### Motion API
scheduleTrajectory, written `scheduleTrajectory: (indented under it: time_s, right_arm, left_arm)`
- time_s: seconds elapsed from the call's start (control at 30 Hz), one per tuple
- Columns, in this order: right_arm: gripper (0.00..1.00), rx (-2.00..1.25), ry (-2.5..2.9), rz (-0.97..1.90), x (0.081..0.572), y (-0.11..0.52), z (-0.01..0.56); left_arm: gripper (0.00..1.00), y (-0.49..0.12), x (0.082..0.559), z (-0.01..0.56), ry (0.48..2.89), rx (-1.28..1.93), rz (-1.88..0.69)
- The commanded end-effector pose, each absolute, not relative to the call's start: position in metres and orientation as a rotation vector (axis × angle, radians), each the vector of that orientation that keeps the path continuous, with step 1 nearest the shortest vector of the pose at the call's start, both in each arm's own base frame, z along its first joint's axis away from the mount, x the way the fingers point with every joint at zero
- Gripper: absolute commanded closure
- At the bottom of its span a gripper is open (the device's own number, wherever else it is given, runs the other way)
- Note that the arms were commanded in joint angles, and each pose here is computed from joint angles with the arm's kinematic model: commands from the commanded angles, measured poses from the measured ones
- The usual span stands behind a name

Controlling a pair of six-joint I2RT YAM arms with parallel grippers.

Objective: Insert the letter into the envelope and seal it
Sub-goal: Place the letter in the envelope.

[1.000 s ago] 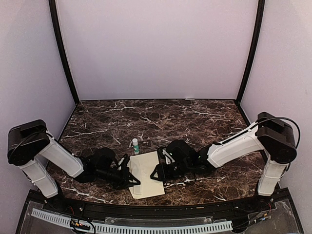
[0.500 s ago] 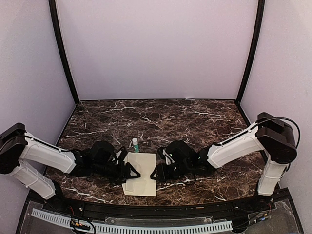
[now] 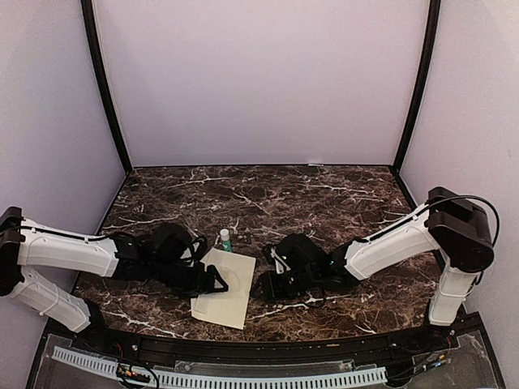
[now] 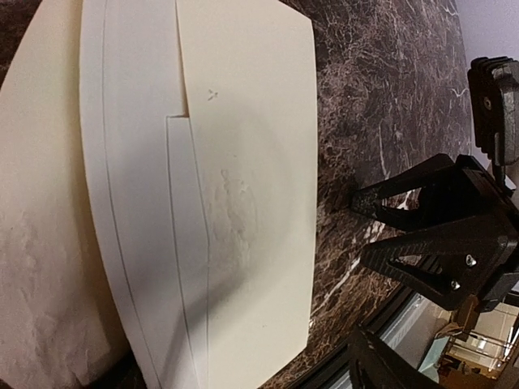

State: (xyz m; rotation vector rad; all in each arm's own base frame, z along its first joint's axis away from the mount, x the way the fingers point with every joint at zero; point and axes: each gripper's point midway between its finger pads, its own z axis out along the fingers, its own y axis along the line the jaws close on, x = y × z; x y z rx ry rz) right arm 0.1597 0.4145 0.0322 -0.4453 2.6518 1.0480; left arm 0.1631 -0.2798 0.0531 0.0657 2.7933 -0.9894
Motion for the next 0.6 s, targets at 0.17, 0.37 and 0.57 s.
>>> scheduleTrajectory:
  time_s: [0.17, 0.37, 0.57]
  right_arm:
    - [0.53, -0.451, 2.675, 1.033, 0.154, 0.413, 0.026]
    - [0.53, -0.456, 2.669, 1.040, 0.154, 0.416, 0.027]
    - [0.53, -0.457, 2.673, 1.041, 0.154, 0.416, 0.026]
  left_arm:
    - [0.24, -0.259, 0.168, 0.072, 2.807, 0.179, -0.762]
    - [0.33, -0.258, 0.161, 0.066, 2.849, 0.283, -0.685]
    - [0.43, -0.241, 0.172, 0.074, 2.828, 0.327, -0.458]
